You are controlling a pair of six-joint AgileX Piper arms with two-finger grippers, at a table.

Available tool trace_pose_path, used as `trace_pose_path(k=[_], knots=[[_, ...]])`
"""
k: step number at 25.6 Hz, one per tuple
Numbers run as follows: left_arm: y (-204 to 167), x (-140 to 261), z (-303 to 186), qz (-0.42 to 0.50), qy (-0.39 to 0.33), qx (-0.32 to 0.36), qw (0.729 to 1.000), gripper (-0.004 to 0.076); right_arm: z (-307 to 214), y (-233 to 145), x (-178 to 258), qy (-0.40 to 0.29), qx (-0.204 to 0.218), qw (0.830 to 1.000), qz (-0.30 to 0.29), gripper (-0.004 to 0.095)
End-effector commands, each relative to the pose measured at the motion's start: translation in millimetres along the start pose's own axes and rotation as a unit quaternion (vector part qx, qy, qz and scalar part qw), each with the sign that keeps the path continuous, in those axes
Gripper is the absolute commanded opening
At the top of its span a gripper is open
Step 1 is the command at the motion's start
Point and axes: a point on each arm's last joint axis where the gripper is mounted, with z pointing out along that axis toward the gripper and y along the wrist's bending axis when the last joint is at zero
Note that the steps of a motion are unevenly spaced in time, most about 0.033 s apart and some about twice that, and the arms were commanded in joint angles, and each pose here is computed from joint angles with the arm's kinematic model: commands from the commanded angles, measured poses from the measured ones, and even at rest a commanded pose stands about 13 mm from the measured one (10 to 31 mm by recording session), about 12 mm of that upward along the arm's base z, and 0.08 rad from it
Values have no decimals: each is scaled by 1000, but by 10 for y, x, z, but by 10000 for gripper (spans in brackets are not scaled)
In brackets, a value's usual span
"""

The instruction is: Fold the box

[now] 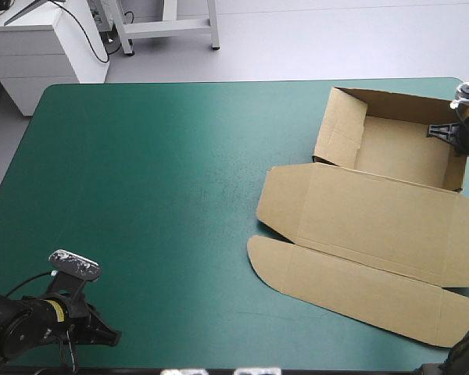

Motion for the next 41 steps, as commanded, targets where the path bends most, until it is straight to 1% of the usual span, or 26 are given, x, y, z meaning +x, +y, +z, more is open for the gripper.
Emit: trace_pose_path(k=[1, 6, 12, 15, 17, 18, 19, 20, 22, 24, 25, 26, 28, 32, 33, 35, 36, 38, 39, 40, 41], knots=[[-9, -21, -51, -5, 5, 5, 1000, -8, -109, -259, -79, -37, 17, 999, 27, -20], [-7, -21, -51, -3, 5, 4, 1000, -8, 84, -510, -50, -21, 32, 998, 56, -20], [-1, -21, -51, 2, 4, 0, 1000, -8, 90, -741, -12, -20, 46, 995, 83, -20], [-1, -21, -51, 2, 4, 0, 1000, -8, 94, -805, 0, -19, 57, 995, 84, -7], [-1, -21, -51, 3, 4, 0, 1000, -8, 93, -817, 2, -18, 57, 995, 77, 106], [-5, -21, -51, 12, 4, 3, 1000, -8, 93, -822, 3, -17, 60, 995, 72, 277], [-1, -21, -51, 13, 4, 0, 1000, -8, 93, -816, 2, -18, 57, 996, 73, 487], [-1, -24, -51, 13, 3, 0, 1000, -8, 94, -814, 2, -18, 56, 996, 74, 615], [-1, -36, -51, 13, -4, 0, 1000, -8, 93, -815, -1, -20, 56, 995, 78, 809], [-1, -44, -51, 17, -9, 0, 1000, -8, 83, -811, 0, -16, 54, 995, 79, 904], [-1, -46, -51, 22, -10, 0, 1000, -8, 61, -809, 0, -13, 54, 995, 79, 908], [-1, -50, -51, 24, -12, 0, 1000, -8, 38, -810, -10, -13, 54, 995, 79, 899], [-1, -54, -51, 24, -14, 0, 1000, -8, -35, -806, -28, -15, 53, 995, 80, 849], [-1, -56, -51, 24, -15, 0, 1000, -8, -277, -786, -69, -42, 51, 995, 80, 655], [-1, -56, -51, 24, -15, 0, 1000, -8, -345, -781, -72, -50, 52, 994, 80, 553], [-1, -59, -51, 24, -17, 0, 1000, -8, -447, -758, -65, -58, 45, 994, 85, 392], [-1, -59, -51, 24, -17, 0, 1000, -8, -506, -740, -57, -60, 39, 994, 88, 269], [-1, -59, -51, 24, -17, 0, 1000, -8, -562, -694, -45, -59, 17, 994, 93, 96], [-1, -59, -51, 24, -17, 0, 1000, -8, -601, -654, -36, -59, -2, 994, 92, 12], [-1, -59, -51, 24, -17, 0, 1000, -8, -629, -625, -34, -60, -16, 994, 90, -14], [-1, -59, -51, 24, -17, 0, 1000, -8, -667, -594, -28, -61, -30, 994, 87, -6]])
